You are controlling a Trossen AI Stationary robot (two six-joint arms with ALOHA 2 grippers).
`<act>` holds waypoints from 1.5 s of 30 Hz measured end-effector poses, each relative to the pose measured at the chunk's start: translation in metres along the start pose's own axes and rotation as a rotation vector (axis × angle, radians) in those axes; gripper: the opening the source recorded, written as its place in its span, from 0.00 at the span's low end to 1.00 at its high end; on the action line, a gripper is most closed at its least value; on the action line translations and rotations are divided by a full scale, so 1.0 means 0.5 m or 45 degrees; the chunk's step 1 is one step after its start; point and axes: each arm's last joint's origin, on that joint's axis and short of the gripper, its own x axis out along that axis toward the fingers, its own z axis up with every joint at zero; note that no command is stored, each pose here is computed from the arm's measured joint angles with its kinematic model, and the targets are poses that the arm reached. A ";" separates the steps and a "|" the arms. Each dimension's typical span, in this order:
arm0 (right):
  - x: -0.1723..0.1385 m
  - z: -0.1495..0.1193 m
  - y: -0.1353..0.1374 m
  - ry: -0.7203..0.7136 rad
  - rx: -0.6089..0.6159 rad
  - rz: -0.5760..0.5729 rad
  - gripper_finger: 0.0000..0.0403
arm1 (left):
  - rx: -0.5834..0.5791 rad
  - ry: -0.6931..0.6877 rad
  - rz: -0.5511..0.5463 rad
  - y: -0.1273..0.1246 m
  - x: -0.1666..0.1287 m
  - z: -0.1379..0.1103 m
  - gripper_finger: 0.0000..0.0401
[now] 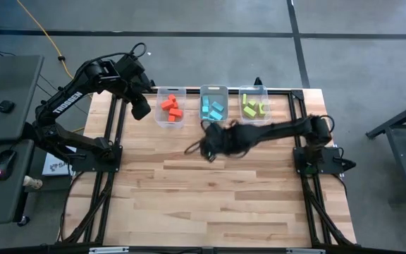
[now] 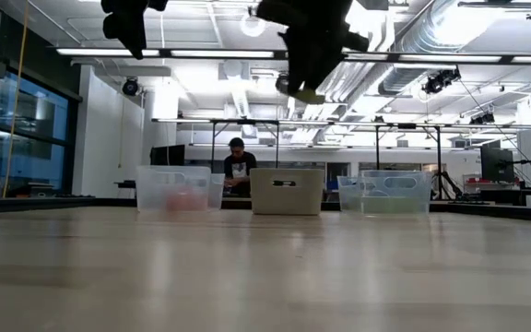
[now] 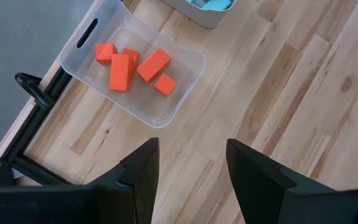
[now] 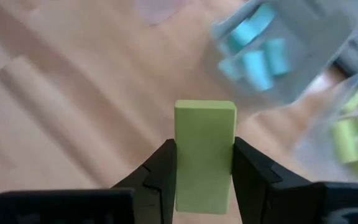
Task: Sort & place blocks by color
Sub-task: Put the green block into the right transparent bin
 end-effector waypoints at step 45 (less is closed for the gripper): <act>0.217 0.039 -0.596 0.190 0.296 -0.123 0.24 | -0.066 -0.024 0.000 0.000 0.000 0.003 0.40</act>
